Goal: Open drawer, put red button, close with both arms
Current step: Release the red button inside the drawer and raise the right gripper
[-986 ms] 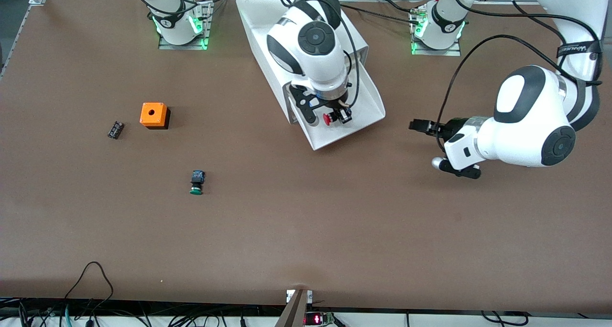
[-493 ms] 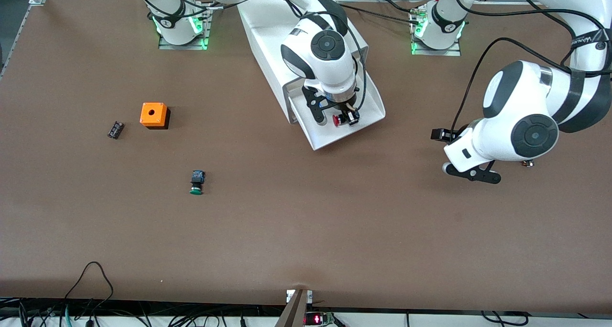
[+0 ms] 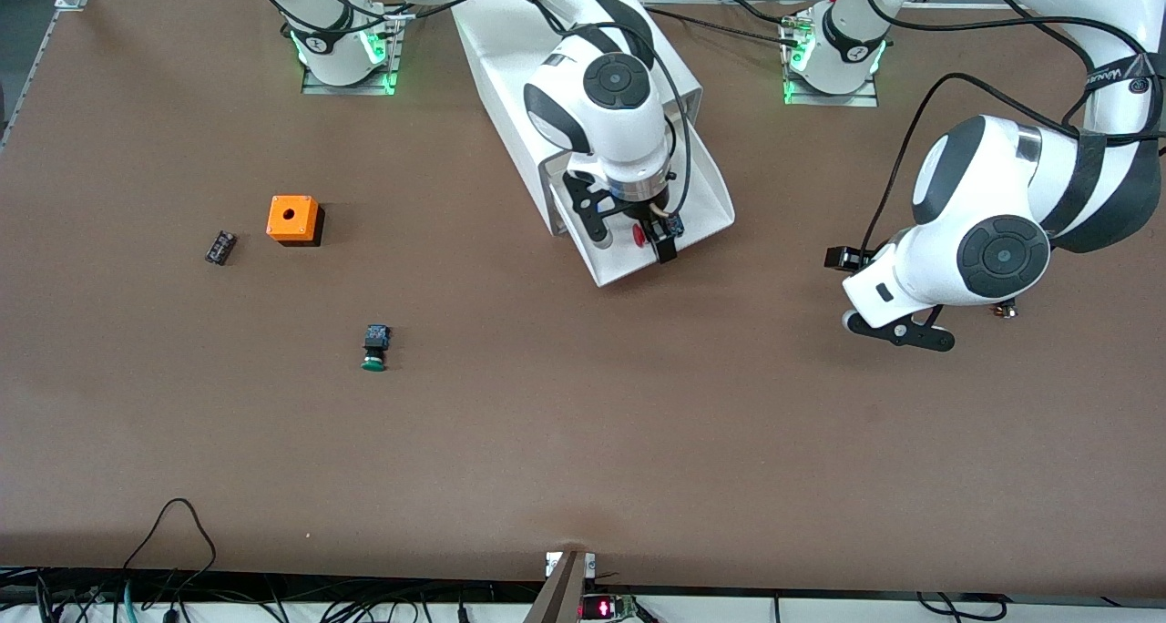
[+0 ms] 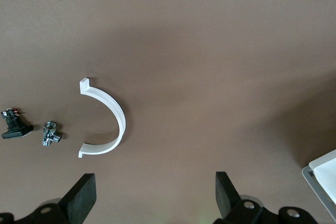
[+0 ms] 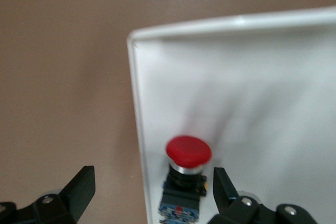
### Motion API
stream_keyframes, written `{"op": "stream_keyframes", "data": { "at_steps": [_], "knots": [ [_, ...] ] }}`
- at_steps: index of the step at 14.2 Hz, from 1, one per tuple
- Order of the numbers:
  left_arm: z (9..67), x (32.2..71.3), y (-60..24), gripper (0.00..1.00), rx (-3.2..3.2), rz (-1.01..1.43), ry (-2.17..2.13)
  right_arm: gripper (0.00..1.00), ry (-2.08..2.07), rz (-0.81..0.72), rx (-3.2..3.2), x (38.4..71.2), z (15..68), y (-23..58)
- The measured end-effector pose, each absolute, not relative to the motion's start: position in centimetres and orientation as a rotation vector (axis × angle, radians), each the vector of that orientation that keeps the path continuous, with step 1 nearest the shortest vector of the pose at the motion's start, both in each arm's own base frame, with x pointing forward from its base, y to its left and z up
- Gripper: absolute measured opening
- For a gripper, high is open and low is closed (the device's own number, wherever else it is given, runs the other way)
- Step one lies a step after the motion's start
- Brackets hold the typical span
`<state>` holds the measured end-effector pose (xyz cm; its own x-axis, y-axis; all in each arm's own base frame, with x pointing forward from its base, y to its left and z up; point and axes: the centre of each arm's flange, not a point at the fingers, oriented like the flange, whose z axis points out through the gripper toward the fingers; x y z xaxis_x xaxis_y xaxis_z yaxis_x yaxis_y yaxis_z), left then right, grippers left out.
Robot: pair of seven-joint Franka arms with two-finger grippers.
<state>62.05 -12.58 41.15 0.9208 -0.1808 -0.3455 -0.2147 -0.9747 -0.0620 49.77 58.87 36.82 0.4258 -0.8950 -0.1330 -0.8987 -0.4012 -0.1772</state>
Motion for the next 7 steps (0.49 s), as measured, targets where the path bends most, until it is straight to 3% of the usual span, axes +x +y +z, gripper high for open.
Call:
{"op": "stream_keyframes", "data": {
  "at_steps": [7],
  "knots": [
    [41.1, 62.1, -12.5, 1.0, -2.981, 0.523, 0.305, 1.0, 1.473, -0.042, -2.488, 60.2, 44.1, 45.8]
  ]
}}
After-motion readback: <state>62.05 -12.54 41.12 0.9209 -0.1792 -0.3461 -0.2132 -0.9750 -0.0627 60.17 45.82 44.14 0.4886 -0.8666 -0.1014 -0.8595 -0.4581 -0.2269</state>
